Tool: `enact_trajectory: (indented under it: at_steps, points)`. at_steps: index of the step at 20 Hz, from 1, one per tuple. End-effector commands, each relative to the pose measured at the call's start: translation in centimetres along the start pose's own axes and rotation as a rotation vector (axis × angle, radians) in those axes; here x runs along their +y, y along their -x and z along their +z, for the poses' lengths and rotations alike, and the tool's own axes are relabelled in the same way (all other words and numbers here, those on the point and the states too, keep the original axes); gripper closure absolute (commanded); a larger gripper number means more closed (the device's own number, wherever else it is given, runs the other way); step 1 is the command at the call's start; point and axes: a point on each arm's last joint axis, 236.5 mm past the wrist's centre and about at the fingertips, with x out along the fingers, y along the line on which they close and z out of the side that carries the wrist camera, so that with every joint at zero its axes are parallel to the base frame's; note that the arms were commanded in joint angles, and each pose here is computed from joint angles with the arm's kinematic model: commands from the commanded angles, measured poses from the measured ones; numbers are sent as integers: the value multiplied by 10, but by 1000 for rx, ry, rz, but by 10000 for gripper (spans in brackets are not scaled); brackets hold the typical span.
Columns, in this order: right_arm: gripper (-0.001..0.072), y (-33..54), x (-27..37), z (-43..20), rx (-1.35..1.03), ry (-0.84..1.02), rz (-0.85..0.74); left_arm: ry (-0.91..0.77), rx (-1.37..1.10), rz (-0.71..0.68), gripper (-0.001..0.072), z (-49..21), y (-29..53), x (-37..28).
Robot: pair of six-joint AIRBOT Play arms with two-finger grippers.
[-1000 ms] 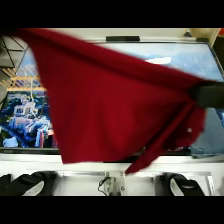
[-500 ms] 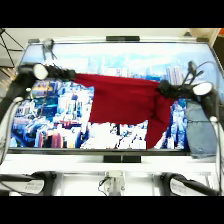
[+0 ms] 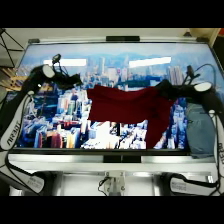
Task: Fold the shirts.
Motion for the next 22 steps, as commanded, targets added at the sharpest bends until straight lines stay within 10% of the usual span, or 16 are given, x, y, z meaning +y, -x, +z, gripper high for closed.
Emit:
enact_trajectory:
  at_steps: [1, 6, 15, 18, 21, 22]
  points:
    - [182, 64, -4, -12, 120, 84, -31, -56, 244, 15, 115, -27, 51, 33]
    - [181, 121, -75, -106, 426, 11, -237, -48, 597, 12, 115, -144, 51, 50]
    - [181, 118, -85, -137, 436, -28, -246, 24, 503, -210, 120, -216, -31, -33]
    - [180, 117, -87, -133, 418, -24, -254, 51, 450, -197, 301, -209, -41, -39]
    - [94, 113, -105, -155, 479, 0, -304, 69, 394, -195, 672, -193, -43, -41]
    - [94, 107, -111, -167, 505, 19, -326, 65, 384, -200, 671, -188, -41, -44]
